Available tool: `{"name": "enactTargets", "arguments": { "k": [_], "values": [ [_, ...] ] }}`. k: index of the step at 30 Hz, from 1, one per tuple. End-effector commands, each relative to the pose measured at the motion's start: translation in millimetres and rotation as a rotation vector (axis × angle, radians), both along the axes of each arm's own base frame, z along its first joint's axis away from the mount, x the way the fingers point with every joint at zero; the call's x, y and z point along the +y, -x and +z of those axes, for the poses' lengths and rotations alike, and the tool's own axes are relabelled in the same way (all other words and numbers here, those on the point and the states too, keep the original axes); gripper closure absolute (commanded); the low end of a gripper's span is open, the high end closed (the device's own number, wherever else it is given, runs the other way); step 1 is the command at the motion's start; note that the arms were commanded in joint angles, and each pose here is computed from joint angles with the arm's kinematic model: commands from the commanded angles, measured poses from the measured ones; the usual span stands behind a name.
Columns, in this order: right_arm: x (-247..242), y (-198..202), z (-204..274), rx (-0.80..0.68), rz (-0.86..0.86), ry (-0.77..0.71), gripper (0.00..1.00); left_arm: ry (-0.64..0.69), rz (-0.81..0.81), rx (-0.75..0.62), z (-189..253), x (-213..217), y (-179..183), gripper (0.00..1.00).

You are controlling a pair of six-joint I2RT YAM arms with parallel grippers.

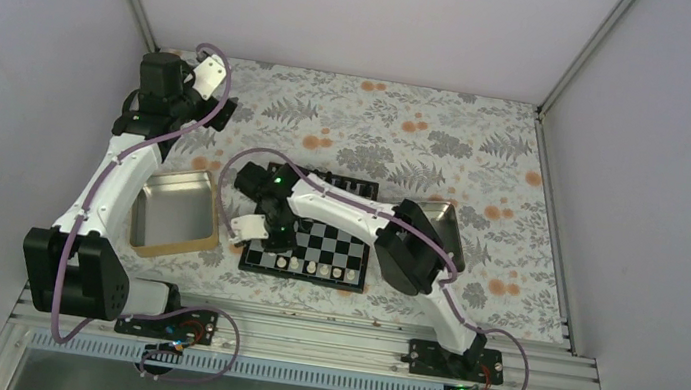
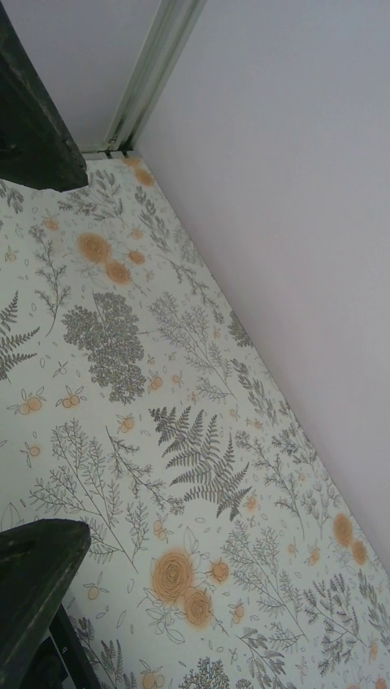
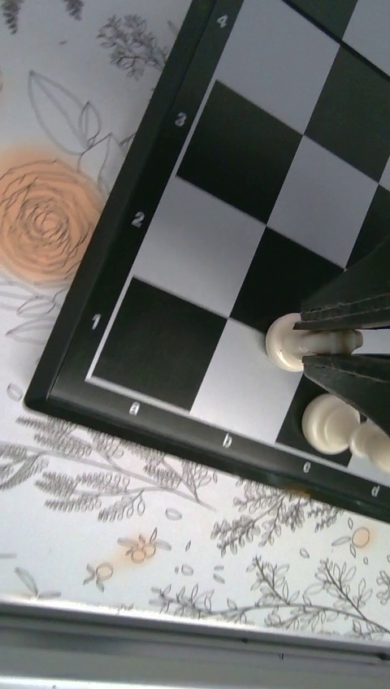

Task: Set up the chess pieces on the board
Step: Move the chess piece to the chessboard.

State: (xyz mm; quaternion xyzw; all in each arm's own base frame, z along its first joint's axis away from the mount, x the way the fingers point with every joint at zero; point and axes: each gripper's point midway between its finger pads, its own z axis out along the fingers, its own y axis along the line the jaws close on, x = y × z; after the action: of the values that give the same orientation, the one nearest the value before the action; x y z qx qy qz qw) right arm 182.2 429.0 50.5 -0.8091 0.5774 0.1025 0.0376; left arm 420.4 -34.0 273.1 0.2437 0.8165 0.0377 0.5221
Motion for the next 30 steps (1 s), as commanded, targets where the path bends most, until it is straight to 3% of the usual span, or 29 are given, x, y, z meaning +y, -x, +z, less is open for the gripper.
{"name": "enactTargets", "arguments": {
  "k": [1, 30],
  "values": [
    [5, 18, 29, -0.030, 0.028, -0.028, 0.93, -0.008, -0.001, -0.041, 13, 0, 2, 0.00],
    [12, 24, 16, -0.056, 0.043, -0.044, 0.88, -0.012, 0.002, -0.040, 11, 1, 2, 0.00]
  ]
}}
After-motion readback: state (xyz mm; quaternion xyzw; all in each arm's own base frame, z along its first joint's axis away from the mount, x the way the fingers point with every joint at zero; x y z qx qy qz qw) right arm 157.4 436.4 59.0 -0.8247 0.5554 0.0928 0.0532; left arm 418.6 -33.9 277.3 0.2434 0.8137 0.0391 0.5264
